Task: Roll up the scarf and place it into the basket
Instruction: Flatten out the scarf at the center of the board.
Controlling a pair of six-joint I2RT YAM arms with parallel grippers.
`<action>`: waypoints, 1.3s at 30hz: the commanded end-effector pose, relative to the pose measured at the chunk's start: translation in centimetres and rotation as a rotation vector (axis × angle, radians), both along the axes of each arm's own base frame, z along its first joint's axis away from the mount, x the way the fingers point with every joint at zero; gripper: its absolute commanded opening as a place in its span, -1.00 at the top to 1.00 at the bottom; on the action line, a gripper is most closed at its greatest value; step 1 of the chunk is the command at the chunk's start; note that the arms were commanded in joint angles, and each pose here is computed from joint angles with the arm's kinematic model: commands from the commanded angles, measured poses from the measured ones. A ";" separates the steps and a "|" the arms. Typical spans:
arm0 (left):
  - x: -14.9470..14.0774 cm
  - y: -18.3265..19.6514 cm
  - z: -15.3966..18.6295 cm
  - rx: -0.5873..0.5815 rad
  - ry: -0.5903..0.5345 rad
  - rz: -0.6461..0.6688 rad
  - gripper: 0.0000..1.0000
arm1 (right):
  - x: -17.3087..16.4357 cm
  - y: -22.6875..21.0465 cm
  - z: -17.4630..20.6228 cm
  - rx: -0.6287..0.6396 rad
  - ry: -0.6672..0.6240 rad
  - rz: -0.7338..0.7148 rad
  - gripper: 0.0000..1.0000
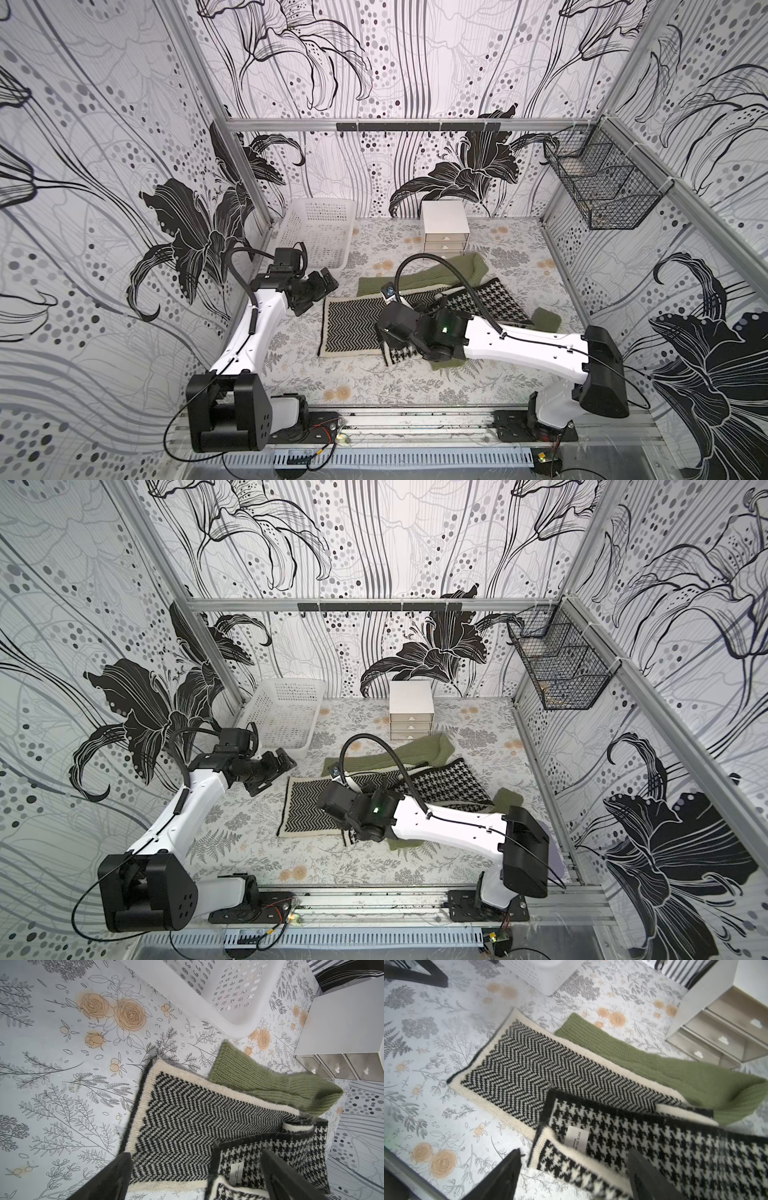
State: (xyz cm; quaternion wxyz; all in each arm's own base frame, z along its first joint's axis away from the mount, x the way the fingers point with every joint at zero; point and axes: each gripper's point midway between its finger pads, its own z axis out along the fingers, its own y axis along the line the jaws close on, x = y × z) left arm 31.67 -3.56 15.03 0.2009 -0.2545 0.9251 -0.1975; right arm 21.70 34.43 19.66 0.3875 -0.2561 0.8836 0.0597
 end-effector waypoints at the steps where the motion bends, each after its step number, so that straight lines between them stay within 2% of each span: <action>1: 0.3 -2.1 -0.7 -0.045 -0.006 -0.042 -0.99 | 3.3 -5.4 5.3 0.107 -0.112 -0.205 -0.72; 6: -0.8 -9.8 -3.2 -0.098 0.078 -0.177 -0.99 | 7.9 -8.6 2.0 0.071 -0.010 -0.206 -0.70; 9: -2.3 -13.6 -5.2 -0.118 0.141 -0.199 -0.99 | 9.3 -10.4 0.1 0.006 0.018 -0.229 -0.67; 11: -3.5 -14.9 -6.8 -0.110 0.195 -0.186 -0.99 | 9.7 -11.8 -1.0 -0.006 0.031 -0.258 -0.64; 13: -4.8 -16.0 -7.8 -0.110 0.234 -0.169 -0.79 | 9.5 -12.9 -2.1 0.006 0.063 -0.273 -0.61; 14: -5.5 -16.7 -8.1 -0.109 0.244 -0.170 -0.75 | 9.5 -13.6 -2.3 0.008 0.065 -0.288 -0.60; 17: -8.1 -17.9 -8.7 -0.075 0.287 -0.162 -0.74 | 9.0 -15.6 -3.3 -0.001 0.077 -0.324 -0.59; 22: -10.6 -20.5 -10.5 -0.136 0.333 -0.133 -0.70 | 8.6 -17.4 -4.1 -0.010 0.085 -0.347 -0.59; 25: -11.1 -21.9 -11.9 -0.165 0.370 -0.124 -0.39 | 8.5 -18.1 -3.8 -0.012 0.072 -0.356 -0.59; 26: -11.2 -22.5 -12.2 -0.178 0.376 -0.125 -0.13 | 8.4 -18.3 -3.6 -0.011 0.067 -0.358 -0.59; 28: -11.0 -23.7 -12.0 -0.212 0.363 -0.132 0.63 | 8.3 -18.7 -3.6 -0.015 0.061 -0.359 -0.59; 31: -10.3 -24.2 -9.9 -0.192 0.321 -0.164 0.99 | 8.1 -19.2 -3.7 -0.025 0.059 -0.368 -0.59; 39: -8.9 -21.4 -2.8 -0.068 0.155 -0.195 1.00 | 8.1 -20.1 -3.6 -0.019 0.042 -0.389 -0.59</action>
